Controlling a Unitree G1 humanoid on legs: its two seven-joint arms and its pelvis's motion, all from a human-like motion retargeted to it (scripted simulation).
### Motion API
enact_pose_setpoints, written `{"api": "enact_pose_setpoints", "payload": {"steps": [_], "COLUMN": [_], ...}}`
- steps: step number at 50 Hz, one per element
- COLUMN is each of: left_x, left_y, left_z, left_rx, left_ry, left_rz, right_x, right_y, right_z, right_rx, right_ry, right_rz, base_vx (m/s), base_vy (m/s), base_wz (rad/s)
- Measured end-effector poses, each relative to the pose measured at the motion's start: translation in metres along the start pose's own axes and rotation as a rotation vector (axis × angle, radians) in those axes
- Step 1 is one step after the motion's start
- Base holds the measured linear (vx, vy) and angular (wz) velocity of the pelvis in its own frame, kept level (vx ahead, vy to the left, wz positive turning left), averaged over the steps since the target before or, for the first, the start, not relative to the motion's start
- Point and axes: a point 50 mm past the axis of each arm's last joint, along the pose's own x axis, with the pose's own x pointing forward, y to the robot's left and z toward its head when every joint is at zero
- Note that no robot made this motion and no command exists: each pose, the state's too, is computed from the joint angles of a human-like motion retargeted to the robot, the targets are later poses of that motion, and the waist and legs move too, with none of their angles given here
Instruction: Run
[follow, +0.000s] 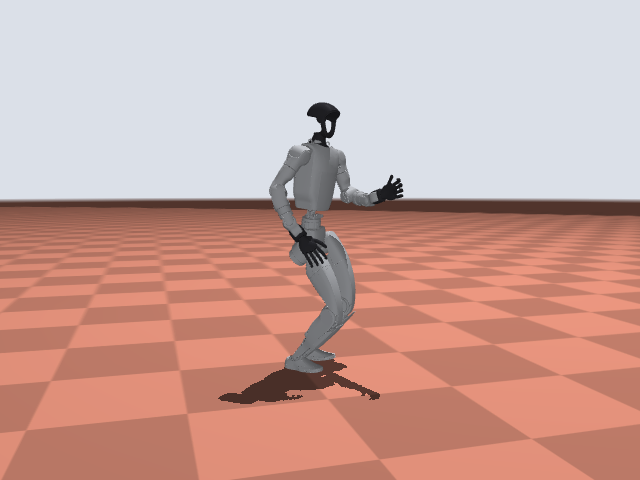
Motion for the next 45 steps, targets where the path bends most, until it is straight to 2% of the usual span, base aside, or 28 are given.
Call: {"api": "enact_pose_setpoints", "payload": {"steps": [8, 18, 23, 27, 32, 38, 41, 45], "left_x": [-0.049, -0.102, -0.153, -0.193, -0.205, -0.165, -0.118, -0.051], "left_y": [-0.004, 0.012, 0.026, 0.035, 0.045, 0.043, 0.039, 0.030], "left_z": [-0.064, -0.085, -0.105, -0.095, -0.068, -0.052, -0.041, -0.011], "left_rx": [0.011, 0.074, 0.072, 0.047, 0.044, 0.090, 0.170, 0.263], "left_ry": [0.325, 0.491, 0.688, 0.769, 0.721, 0.535, 0.357, 0.080], "left_rz": [-0.013, 0.035, 0.118, 0.076, 0.025, 0.047, 0.073, 0.106], "right_x": [0.023, 0.030, 0.036, 0.022, -0.003, 0.003, 0.023, 0.027], "right_y": [-0.022, -0.045, -0.067, -0.094, -0.108, -0.097, -0.071, -0.024], "right_z": [0.033, 0.082, 0.134, 0.188, 0.222, 0.199, 0.152, 0.061], "right_rx": [-0.010, 0.007, -0.020, 0.001, 0.021, 0.031, 0.029, 0.015], "right_ry": [-0.113, -0.312, -0.497, -0.719, -0.915, -0.833, -0.607, -0.208], "right_rz": [-0.113, -0.217, -0.294, -0.355, -0.394, -0.395, -0.339, -0.218], "base_vx": [0.01, -0.05, 0.02, 0.22, 0.12, 0.00, -0.14, -0.10], "base_vy": [-0.04, 0.00, 0.02, 0.03, 0.05, 0.04, 0.03, 0.01], "base_wz": [-0.27, 0.18, 0.01, -0.25, 0.45, 0.65, 0.88, 1.28]}}
